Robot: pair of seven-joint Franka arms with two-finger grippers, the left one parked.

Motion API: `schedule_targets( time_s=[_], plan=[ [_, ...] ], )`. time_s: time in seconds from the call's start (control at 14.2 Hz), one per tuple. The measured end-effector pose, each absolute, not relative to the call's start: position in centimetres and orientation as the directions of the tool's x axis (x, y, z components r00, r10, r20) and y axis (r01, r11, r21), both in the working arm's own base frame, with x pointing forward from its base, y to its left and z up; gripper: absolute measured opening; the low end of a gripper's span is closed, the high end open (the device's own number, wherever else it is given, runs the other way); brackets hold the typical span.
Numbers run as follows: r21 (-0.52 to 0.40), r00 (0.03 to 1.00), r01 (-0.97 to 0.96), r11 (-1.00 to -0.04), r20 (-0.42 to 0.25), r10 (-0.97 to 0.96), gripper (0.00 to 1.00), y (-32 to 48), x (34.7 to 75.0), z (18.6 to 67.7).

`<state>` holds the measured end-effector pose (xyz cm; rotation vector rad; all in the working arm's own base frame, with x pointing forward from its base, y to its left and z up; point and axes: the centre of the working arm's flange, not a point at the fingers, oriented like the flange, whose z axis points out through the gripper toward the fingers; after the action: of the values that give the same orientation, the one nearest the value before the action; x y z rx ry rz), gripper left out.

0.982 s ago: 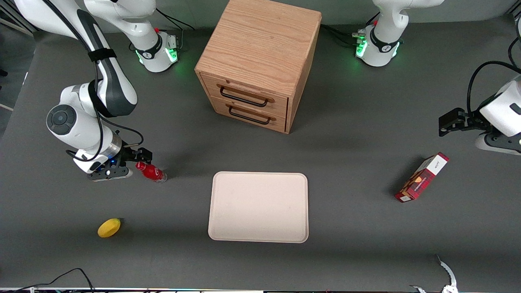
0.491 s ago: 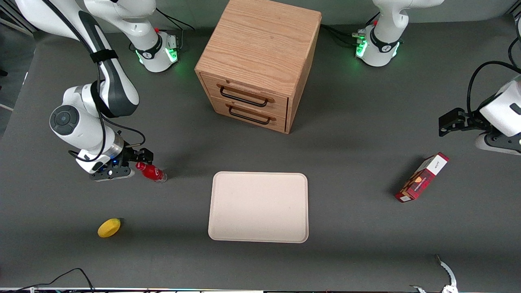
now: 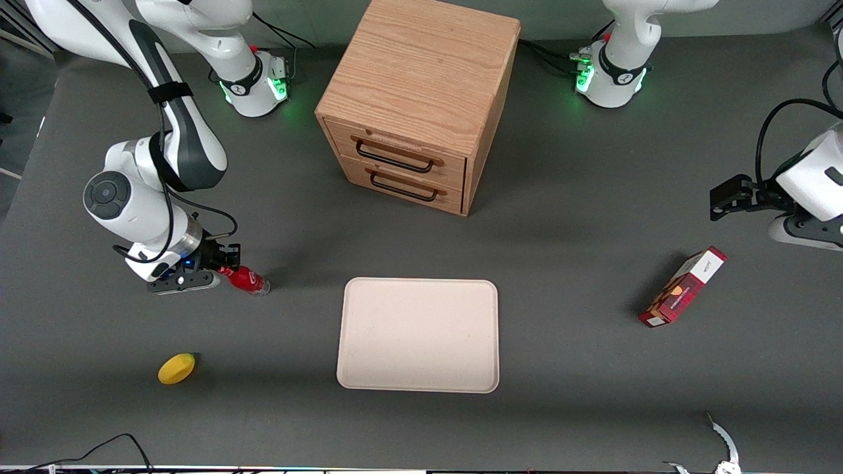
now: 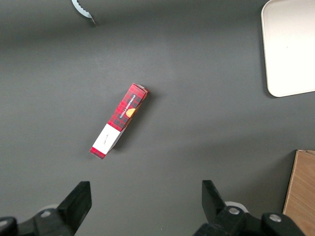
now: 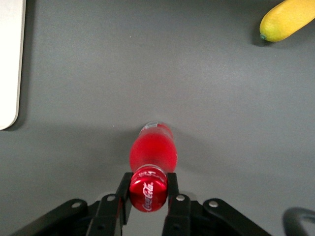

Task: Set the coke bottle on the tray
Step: 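Lower the right gripper over the bottle neck and close on it, then lift the bottle and pull it back toward the right arm base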

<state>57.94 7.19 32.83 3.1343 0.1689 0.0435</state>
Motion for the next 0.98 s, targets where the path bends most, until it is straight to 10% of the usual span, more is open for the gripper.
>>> schedule_targets(
  time_s=[0.49,0.98],
  plan=[
    [0.011,0.994,0.106,-0.994,0.01,0.106,0.31,7.2,58.2,35.2],
    [0.036,0.995,0.085,-0.996,-0.063,0.083,0.31,6.6,59.1,51.2]
  ],
)
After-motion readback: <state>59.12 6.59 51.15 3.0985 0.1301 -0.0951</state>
